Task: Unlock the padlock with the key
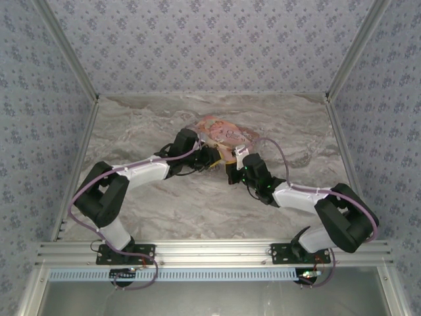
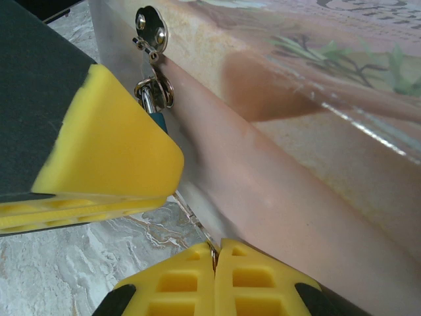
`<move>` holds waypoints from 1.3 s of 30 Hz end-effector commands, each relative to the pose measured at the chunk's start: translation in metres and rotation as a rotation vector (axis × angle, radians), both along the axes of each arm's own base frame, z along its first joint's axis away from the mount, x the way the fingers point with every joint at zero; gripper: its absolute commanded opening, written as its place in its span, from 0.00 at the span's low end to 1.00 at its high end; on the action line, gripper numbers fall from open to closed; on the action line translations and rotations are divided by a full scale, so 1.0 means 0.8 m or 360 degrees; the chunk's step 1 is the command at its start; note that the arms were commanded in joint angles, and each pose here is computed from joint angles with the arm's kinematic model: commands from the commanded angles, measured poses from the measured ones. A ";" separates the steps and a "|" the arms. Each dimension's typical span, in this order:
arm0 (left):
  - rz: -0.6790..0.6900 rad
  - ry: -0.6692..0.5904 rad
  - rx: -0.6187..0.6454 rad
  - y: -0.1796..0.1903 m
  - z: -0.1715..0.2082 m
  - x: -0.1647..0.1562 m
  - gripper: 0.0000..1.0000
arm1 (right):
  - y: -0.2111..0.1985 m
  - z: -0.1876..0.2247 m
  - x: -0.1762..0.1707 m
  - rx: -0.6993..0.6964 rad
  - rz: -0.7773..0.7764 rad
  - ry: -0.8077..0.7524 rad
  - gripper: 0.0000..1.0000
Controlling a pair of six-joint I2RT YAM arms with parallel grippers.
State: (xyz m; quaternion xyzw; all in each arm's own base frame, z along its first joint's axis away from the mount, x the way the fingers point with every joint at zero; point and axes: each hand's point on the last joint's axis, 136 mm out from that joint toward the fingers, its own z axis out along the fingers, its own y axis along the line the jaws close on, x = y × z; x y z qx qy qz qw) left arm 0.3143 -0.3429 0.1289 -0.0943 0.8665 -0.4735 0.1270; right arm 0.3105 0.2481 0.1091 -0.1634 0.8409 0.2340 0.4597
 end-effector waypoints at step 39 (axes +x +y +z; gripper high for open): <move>-0.0048 -0.0119 -0.0161 -0.012 0.051 0.001 0.12 | 0.033 0.055 0.022 0.0276 0.0057 -0.0107 0.00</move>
